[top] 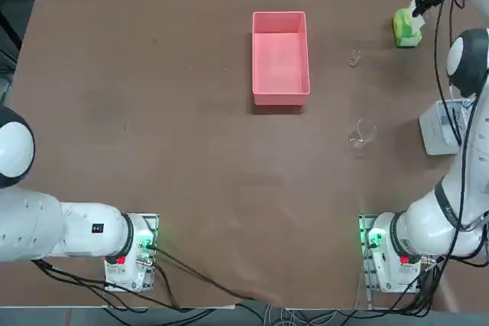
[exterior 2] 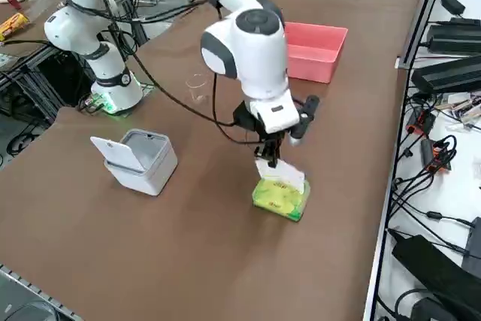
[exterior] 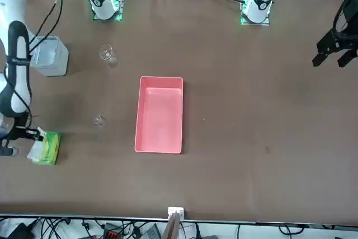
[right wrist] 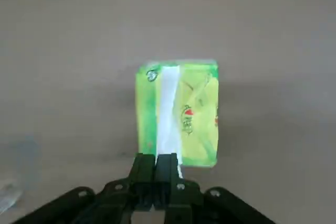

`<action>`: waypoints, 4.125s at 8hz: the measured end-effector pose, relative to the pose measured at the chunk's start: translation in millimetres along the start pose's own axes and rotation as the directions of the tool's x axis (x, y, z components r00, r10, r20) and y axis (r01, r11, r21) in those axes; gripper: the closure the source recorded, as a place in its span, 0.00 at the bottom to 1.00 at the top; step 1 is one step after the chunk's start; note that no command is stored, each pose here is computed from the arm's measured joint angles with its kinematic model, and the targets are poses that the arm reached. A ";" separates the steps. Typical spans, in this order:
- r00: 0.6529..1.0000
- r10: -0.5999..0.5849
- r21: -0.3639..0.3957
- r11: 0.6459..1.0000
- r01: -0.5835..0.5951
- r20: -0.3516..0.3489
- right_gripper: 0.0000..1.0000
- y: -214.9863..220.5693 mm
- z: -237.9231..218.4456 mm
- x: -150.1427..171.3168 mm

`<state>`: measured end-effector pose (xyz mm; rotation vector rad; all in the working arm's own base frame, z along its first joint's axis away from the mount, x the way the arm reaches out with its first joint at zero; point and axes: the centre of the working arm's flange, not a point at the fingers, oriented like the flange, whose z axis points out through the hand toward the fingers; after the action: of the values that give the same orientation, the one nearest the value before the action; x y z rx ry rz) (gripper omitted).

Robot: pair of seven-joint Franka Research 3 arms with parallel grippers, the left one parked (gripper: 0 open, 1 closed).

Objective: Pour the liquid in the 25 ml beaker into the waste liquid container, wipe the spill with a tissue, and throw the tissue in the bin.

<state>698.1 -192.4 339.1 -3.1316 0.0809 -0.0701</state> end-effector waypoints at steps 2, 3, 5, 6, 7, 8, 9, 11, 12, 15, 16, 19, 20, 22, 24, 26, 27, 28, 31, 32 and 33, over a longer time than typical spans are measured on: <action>1.000 -0.003 0.034 0.999 0.003 0.016 0.99 -4.8 -42.7 -8.6; 1.000 -0.009 0.056 0.998 0.007 0.029 0.99 -8.7 -66.8 -15.1; 0.999 -0.037 0.100 0.994 0.033 0.031 0.99 -27.9 -120.0 -28.4; 0.998 -0.051 0.136 0.990 0.046 0.030 0.99 -44.5 -144.1 -35.2; 0.998 -0.050 0.191 0.981 0.043 0.032 0.99 -65.7 -162.5 -40.9; 0.998 -0.048 0.266 0.963 0.038 0.031 0.99 -89.4 -172.5 -43.3; 0.998 -0.049 0.335 0.942 0.035 0.033 0.99 -115.6 -174.4 -42.3; 0.996 -0.068 0.436 0.899 0.034 0.063 0.97 -177.9 -161.2 -40.8; 0.992 -0.090 0.482 0.875 0.038 0.086 0.97 -213.0 -149.6 -41.6; 0.973 -0.173 0.529 0.846 0.068 0.153 0.97 -296.7 -105.8 -47.8; 0.966 -0.185 0.550 0.833 0.057 0.179 0.96 -314.3 -86.3 -49.2; 0.951 -0.286 0.678 0.723 0.132 0.120 0.96 -345.4 -11.1 -52.1; 0.941 -0.332 0.716 0.673 0.184 0.070 0.97 -345.4 11.5 -55.9; 0.915 -0.404 0.752 0.598 0.277 -0.015 0.97 -339.2 38.8 -64.1; 0.897 -0.438 0.757 0.567 0.324 -0.056 0.97 -331.5 48.7 -68.8; 0.887 -0.457 0.761 0.553 0.340 -0.065 0.97 -328.6 58.3 -73.6; 0.879 -0.471 0.761 0.542 0.356 -0.075 0.97 -328.5 63.0 -75.7; 0.870 -0.486 0.761 0.532 0.372 -0.086 0.97 -329.0 67.8 -77.1; 0.860 -0.502 0.762 0.522 0.384 -0.090 0.97 -333.7 75.3 -79.5; 0.859 -0.504 0.762 0.520 0.386 -0.092 0.97 -334.4 75.4 -79.7; 0.857 -0.507 0.761 0.518 0.391 -0.095 0.97 -334.4 76.4 -79.8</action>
<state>639.1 146.2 262.4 -2.1948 -0.6161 0.0963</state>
